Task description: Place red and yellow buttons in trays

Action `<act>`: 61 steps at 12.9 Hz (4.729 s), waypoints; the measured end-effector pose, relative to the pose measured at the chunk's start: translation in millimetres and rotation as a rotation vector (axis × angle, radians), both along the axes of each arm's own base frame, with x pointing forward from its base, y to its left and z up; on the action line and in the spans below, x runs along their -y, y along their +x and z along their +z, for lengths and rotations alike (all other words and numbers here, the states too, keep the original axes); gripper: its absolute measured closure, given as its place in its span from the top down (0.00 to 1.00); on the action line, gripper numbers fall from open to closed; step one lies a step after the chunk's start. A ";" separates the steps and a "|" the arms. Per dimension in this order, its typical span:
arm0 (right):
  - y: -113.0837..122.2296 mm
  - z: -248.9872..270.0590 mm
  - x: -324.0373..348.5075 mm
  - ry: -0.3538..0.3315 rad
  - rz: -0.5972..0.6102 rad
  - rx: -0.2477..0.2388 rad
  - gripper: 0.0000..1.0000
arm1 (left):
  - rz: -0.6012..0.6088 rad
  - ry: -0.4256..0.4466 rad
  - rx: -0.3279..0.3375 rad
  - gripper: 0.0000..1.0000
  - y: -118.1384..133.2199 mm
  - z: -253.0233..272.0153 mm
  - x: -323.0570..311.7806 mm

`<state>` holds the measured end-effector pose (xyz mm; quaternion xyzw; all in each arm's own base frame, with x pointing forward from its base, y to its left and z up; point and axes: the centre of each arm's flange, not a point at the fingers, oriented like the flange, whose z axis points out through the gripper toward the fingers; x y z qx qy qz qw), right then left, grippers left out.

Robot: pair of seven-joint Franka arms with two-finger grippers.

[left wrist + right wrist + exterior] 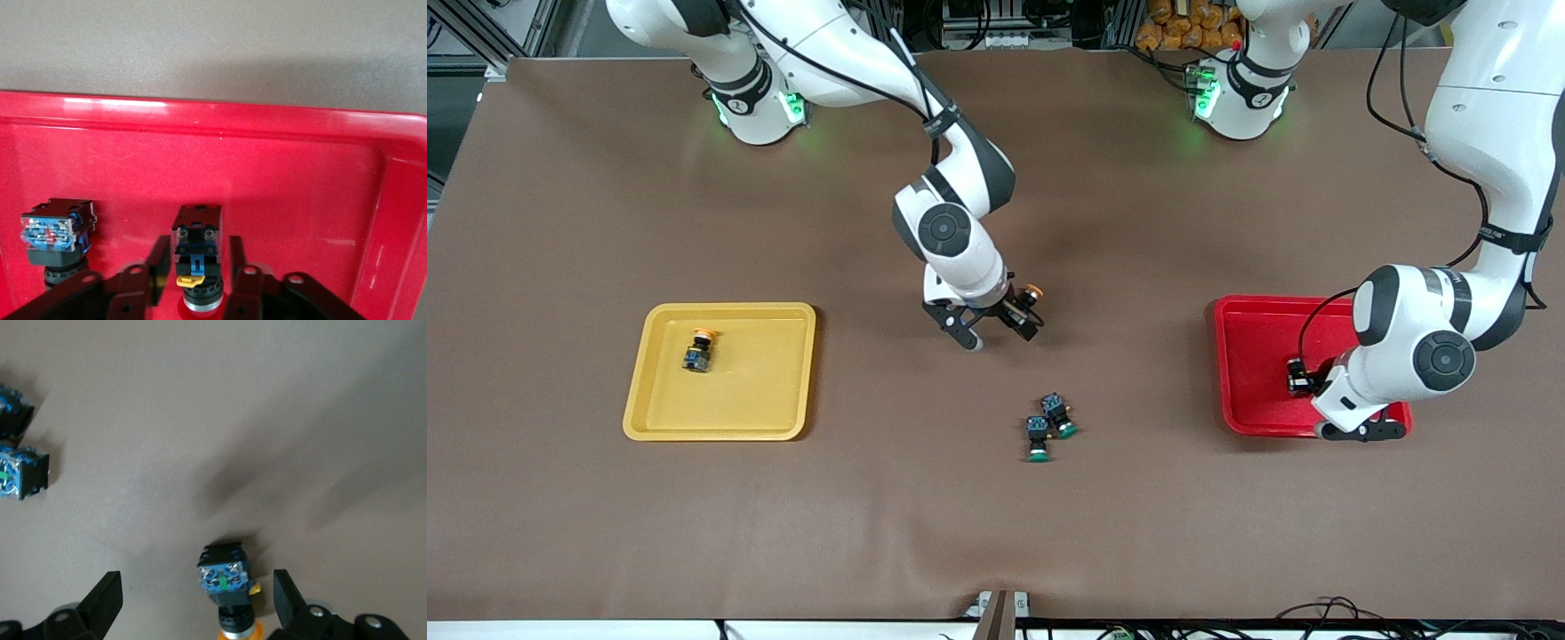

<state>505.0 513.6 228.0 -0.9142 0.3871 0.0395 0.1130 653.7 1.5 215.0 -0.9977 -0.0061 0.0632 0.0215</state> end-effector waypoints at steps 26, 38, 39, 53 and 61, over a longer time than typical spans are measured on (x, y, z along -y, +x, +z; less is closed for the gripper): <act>175.2 67.2 426.4 -0.118 0.523 -0.201 0.41 | -0.015 0.003 0.243 1.00 -51.6 381.4 -54.6; 141.7 -25.8 469.7 -0.152 0.604 -0.117 0.49 | -0.016 -0.027 0.242 1.00 -51.0 382.1 -33.5; 141.8 -25.4 468.8 -0.152 0.605 -0.117 0.59 | -0.005 -0.042 0.243 1.00 -50.8 382.2 -31.7; 183.0 187.0 455.6 -0.136 0.670 -0.013 1.00 | 0.058 -0.057 0.251 1.00 -92.3 436.4 -39.9; 175.0 250.5 462.0 -0.132 0.694 0.079 1.00 | 0.052 -0.060 0.259 1.00 -94.7 442.6 -31.7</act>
